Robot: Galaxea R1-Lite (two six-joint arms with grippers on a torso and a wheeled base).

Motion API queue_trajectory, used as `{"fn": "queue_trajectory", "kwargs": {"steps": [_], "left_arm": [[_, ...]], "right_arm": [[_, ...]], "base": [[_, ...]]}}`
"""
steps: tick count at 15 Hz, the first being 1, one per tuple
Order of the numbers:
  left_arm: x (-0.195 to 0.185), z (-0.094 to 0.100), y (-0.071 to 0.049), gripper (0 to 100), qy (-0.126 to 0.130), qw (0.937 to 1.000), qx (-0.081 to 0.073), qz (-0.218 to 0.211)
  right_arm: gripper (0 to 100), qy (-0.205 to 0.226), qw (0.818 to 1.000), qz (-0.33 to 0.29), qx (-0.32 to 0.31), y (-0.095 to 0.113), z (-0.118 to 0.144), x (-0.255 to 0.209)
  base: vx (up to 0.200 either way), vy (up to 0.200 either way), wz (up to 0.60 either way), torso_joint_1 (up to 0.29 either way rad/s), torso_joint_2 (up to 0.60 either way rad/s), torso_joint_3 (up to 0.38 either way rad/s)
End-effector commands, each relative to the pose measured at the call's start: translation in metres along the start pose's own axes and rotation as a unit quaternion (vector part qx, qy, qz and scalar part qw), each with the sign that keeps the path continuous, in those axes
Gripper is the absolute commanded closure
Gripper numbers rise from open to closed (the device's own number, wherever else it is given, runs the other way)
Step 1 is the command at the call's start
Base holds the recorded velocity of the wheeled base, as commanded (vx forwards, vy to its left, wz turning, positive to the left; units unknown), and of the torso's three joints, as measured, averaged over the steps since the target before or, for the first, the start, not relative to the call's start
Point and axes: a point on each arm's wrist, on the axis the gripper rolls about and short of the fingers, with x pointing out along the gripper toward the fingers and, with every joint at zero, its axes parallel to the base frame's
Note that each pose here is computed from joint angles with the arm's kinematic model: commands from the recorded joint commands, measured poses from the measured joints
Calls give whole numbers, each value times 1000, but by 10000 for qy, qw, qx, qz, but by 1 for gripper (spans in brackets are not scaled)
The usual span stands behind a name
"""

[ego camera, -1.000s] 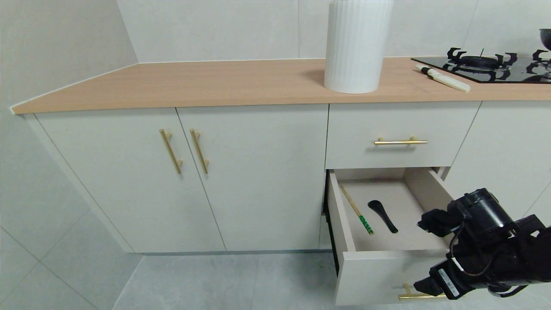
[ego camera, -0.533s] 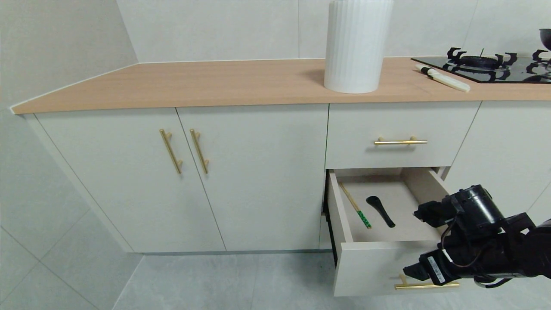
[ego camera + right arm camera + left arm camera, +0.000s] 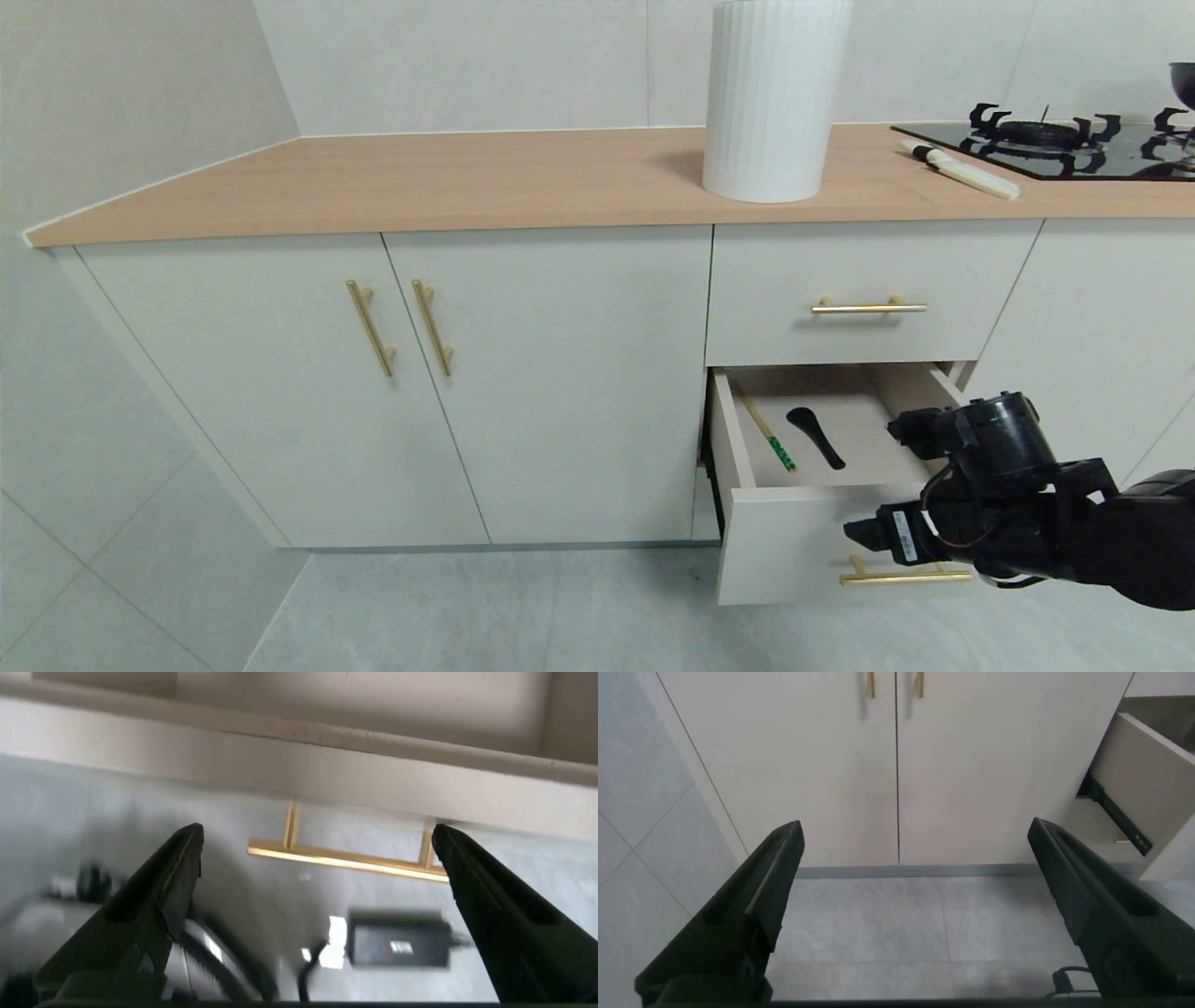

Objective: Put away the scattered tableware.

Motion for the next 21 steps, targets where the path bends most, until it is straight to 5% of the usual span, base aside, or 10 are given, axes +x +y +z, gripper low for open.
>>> {"fn": "queue_trajectory", "kwargs": {"steps": [1,13,21], "left_arm": [[0,0,0,0,6,10000,-3,2],[0,0,0,0,6,10000,-3,2],[0,0,0,0,6,10000,-3,2]], "right_arm": [[0,88,9999,-104,48,2,-6,18],[0,-1779,9807,-464,665,-7,-3,80],[0,-2557,9599,-697,908,-9,6,114]], "base": [[0,0,0,0,0,0],[0,0,0,0,0,0],[0,0,0,0,0,0]]}}
